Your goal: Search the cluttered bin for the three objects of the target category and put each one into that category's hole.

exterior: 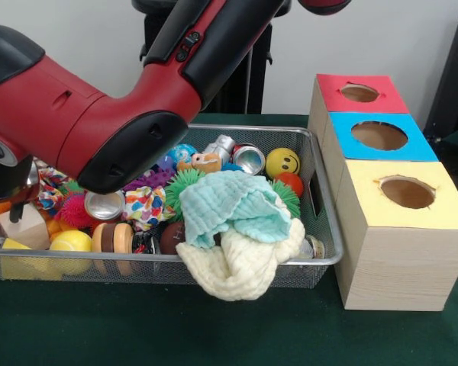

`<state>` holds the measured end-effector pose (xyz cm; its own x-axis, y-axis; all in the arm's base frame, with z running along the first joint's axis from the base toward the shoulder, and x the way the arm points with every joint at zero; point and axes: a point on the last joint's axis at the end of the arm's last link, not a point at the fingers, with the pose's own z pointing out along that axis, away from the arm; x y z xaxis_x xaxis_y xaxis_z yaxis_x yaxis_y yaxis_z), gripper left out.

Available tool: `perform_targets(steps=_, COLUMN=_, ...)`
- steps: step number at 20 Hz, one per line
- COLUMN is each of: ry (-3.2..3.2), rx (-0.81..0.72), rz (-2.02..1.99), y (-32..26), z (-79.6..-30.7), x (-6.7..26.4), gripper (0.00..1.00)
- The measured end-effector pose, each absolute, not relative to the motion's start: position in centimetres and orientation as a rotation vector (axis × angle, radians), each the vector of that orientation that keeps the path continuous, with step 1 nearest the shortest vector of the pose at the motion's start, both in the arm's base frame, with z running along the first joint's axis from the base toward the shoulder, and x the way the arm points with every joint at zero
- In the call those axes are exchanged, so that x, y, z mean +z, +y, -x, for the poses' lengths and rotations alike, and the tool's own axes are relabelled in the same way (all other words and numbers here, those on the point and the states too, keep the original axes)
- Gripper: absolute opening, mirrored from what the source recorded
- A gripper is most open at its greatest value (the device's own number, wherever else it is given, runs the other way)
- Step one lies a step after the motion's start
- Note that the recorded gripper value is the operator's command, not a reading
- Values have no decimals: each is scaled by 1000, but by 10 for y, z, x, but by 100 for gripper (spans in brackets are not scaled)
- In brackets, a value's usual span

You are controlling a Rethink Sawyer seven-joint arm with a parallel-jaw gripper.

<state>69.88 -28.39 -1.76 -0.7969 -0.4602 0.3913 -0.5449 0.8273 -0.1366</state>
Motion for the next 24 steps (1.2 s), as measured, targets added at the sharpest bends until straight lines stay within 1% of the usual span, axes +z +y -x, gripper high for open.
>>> perform_targets(steps=11, ry=-2713, rx=420, rz=-790, y=-288, z=-708, x=-19, gripper=100)
perform_targets(steps=24, ry=-2709, rx=418, rz=-789, y=-289, z=-706, x=-21, gripper=100)
